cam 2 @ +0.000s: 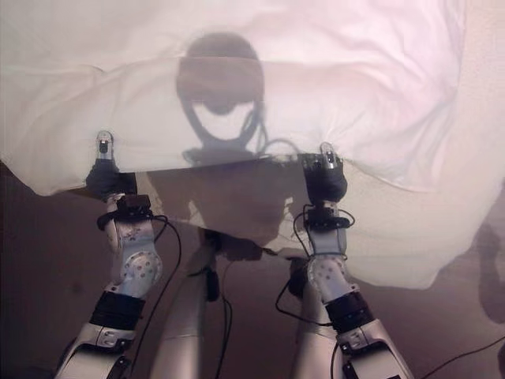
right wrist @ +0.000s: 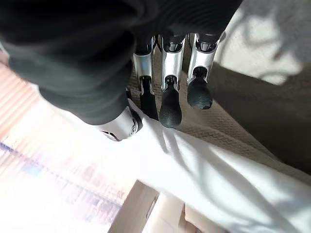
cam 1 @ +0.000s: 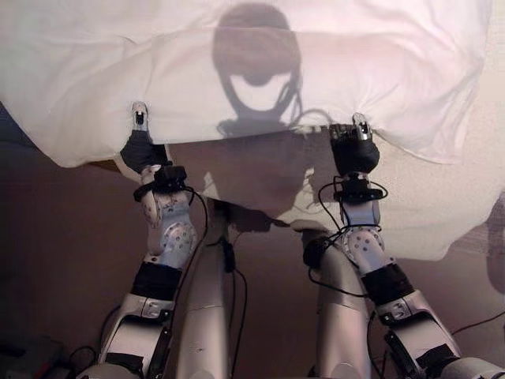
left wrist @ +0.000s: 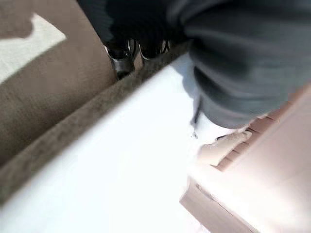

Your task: Make the bed

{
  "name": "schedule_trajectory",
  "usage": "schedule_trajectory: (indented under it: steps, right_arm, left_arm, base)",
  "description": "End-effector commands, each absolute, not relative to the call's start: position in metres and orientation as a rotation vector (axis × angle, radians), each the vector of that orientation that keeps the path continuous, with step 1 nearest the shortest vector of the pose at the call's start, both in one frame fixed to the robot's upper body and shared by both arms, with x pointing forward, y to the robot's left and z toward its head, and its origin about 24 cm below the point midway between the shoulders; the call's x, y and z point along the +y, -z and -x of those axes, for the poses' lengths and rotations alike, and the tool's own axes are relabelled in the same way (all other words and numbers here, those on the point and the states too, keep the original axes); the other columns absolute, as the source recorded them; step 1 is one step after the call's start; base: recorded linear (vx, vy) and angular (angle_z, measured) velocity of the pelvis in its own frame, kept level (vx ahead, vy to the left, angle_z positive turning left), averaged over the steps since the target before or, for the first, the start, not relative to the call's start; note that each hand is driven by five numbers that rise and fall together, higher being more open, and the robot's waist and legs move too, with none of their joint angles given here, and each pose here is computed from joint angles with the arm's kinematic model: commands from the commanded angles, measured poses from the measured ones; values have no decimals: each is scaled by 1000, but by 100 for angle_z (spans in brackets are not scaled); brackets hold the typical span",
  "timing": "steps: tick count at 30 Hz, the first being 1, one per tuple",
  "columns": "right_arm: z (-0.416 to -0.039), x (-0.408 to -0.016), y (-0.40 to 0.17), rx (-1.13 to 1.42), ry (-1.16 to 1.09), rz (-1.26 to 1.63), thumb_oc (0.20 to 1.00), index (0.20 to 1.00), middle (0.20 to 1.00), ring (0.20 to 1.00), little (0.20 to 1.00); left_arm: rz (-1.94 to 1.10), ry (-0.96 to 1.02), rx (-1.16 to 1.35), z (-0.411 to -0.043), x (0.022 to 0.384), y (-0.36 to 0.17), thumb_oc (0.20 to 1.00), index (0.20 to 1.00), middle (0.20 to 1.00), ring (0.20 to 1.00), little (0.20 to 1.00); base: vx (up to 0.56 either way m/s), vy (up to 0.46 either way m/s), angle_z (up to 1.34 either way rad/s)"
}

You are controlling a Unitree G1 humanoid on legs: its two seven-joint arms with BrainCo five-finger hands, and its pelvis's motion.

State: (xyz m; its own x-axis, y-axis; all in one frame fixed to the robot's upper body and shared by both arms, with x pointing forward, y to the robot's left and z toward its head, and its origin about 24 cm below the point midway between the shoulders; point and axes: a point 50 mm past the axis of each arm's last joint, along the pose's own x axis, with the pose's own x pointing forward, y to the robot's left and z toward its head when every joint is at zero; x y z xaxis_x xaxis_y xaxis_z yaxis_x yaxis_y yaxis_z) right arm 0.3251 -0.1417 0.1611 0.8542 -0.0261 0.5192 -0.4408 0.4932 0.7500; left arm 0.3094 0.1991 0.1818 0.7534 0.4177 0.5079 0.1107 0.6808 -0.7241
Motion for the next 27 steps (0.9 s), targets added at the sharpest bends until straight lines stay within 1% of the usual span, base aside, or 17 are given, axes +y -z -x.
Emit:
schedule_trajectory:
  steps: [1, 2, 7, 8, 11, 14, 15, 20, 22, 24, 25, 26, 27]
  right_arm:
    - [-303, -201, -172, -726, -95, -1020, 200, 200, 200, 200, 200]
    - [-300, -208, -166, -712, -68, -994, 200, 200, 200, 200, 200]
    - [-297, -220, -150, -654, -9, -949, 200, 200, 200, 200, 200]
    - [-296, -228, -130, -575, 41, -946, 200, 200, 200, 200, 200]
    - [-283, -245, -109, -511, 125, -901, 200, 200, 200, 200, 200]
    - [-270, -260, -99, -489, 211, -861, 200, 200, 200, 200, 200]
    - [-268, -261, -97, -495, 224, -857, 200, 200, 200, 200, 200]
    - [-268, -254, -82, -439, 241, -854, 200, 200, 200, 200, 200]
    - [-268, -254, -79, -424, 235, -846, 200, 200, 200, 200, 200]
    - [-271, -245, -69, -363, 197, -838, 200, 200, 200, 200, 200]
    - [-271, -245, -68, -360, 197, -839, 200, 200, 200, 200, 200]
    - [-268, -242, -59, -327, 190, -847, 200, 200, 200, 200, 200]
    - [-267, -238, -55, -315, 181, -845, 200, 200, 200, 200, 200]
  left_arm:
    - [789, -417, -981, -274, 276, -201, 200, 200, 200, 200, 200]
    - [772, -452, -947, -272, 285, -189, 200, 200, 200, 200, 200]
    - [760, -468, -969, -267, 296, -191, 200, 200, 200, 200, 200]
    - [738, -464, -986, -265, 301, -197, 200, 200, 200, 200, 200]
    - [658, -408, -986, -265, 297, -207, 200, 200, 200, 200, 200]
    - [608, -368, -915, -265, 291, -193, 200, 200, 200, 200, 200]
    - [576, -332, -882, -267, 288, -189, 200, 200, 200, 200, 200]
    - [391, -318, -763, -252, 299, -169, 200, 200, 200, 200, 200]
    - [367, -322, -747, -248, 302, -165, 200, 200, 200, 200, 200]
    - [331, -352, -695, -234, 314, -152, 200, 200, 200, 200, 200]
    - [329, -352, -693, -233, 314, -152, 200, 200, 200, 200, 200]
    - [318, -379, -649, -222, 318, -139, 200, 200, 200, 200, 200]
    - [305, -407, -672, -219, 322, -143, 200, 200, 200, 200, 200]
  base:
    - [72, -54, 3]
    - [84, -43, 2]
    - [12, 76, -1]
    - [162, 401, 1]
    - [148, 560, 21]
    - [82, 548, 1]
    - [64, 562, 13]
    - [91, 734, -1]
    - [12, 462, -24]
    - [28, 480, -54]
    - [-75, 236, -81]
    - [-144, 105, -100]
    - [-151, 174, -102]
